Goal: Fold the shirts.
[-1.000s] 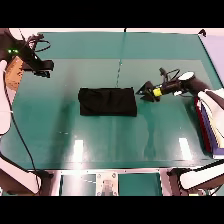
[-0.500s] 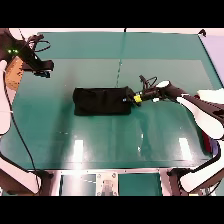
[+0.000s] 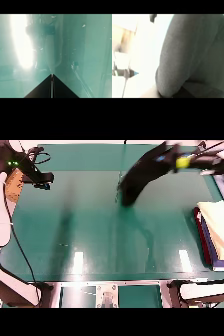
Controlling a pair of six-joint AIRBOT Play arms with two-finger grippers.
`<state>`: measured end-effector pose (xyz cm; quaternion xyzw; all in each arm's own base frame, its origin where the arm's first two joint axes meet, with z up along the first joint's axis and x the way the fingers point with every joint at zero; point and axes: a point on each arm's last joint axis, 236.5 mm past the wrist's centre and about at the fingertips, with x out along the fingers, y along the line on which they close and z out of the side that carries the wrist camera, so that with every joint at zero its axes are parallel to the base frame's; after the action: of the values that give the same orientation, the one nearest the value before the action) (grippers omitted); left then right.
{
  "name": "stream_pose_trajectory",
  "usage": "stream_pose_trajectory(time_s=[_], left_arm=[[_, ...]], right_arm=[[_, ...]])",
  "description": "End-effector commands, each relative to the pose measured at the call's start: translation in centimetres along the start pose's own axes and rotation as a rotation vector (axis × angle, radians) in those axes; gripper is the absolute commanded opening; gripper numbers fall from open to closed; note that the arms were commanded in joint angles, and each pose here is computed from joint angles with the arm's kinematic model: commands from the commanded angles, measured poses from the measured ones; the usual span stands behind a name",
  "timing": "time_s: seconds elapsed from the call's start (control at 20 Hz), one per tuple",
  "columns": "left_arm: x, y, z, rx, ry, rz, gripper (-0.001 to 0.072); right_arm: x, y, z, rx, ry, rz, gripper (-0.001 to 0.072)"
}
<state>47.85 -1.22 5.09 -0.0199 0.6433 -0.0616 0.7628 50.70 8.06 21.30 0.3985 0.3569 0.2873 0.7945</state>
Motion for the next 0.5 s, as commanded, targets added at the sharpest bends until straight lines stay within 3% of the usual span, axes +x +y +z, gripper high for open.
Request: stream_pose_trajectory(time_s=[0.0,0.25,0.45], left_arm=[[0.0,-0.6,0.1,0.002,-0.003,-0.026,0.0023],[-0.1,-1.7,0.2,0.004,-0.008,-0.073,0.0023],[-0.2,-2.5,0.6,0.005,-0.025,-0.104,0.0023]], right_arm=[[-11.9,-2.1,6.4,0.042,-0.222,-0.094,0.0017],[-27.3,-11.0,9.5,0.162,-0.507,-0.299,0.0017],[-36.0,-16.6,5.0,0.337,-0.532,-0.479,0.0017]])
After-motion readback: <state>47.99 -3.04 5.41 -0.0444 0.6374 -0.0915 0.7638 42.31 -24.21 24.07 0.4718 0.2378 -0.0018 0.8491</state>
